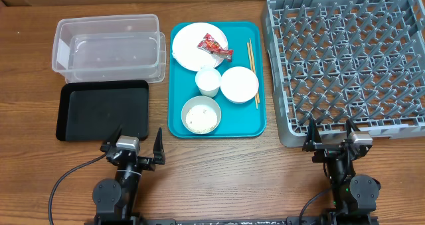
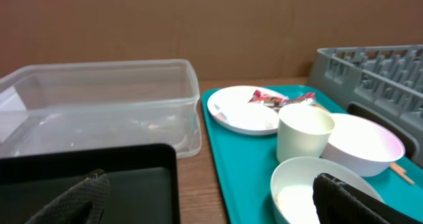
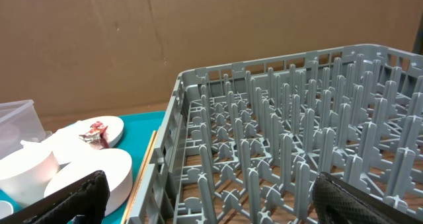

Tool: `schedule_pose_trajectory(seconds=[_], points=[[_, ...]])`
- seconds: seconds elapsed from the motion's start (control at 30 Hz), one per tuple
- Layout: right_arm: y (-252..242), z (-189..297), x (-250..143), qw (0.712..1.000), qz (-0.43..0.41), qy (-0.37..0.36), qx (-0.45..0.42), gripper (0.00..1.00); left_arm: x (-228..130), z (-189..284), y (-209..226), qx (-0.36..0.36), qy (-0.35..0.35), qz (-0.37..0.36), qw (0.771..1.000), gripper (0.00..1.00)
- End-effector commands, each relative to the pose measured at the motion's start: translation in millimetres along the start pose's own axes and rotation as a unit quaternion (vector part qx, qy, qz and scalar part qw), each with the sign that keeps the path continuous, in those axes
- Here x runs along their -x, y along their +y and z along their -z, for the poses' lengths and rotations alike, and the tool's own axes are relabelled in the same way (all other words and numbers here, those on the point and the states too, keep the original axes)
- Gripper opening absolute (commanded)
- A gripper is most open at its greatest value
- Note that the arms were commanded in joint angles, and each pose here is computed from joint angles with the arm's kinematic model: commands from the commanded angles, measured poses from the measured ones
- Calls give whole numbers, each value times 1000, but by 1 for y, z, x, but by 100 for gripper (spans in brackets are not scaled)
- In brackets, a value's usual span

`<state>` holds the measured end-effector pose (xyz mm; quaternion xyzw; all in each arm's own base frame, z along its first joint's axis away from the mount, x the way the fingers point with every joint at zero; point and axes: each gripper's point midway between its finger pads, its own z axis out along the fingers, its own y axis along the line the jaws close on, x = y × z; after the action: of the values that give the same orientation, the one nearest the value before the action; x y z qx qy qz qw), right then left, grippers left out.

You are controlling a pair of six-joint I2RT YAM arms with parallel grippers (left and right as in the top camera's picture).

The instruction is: Sort waste into correct bins and load items into the dishwasher

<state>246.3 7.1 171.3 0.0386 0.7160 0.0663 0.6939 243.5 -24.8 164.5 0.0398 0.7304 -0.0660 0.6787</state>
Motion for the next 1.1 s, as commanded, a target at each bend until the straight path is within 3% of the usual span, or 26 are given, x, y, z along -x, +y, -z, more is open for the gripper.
schedule_pose_trajectory(seconds=[0.0,0.3,0.57,0.77,1.07], points=[[-1,0,-1,1000,-1,-4,-2,100,38,6,-8,-18,-24,4,1000,100],[-1,0,-1,1000,-1,-4,-2,100,105,-20,-13,-36,63,9,997,100],[-1,0,-1,1000,-1,-4,-2,100,145,-71,-13,-40,240,-22,970,100],[-1,0,-1,1000,0,-4,-2,100,139,-105,-32,-76,316,14,946,100],[-1,0,-1,1000,-1,-4,-2,100,114,-136,-64,-159,340,44,926,96]])
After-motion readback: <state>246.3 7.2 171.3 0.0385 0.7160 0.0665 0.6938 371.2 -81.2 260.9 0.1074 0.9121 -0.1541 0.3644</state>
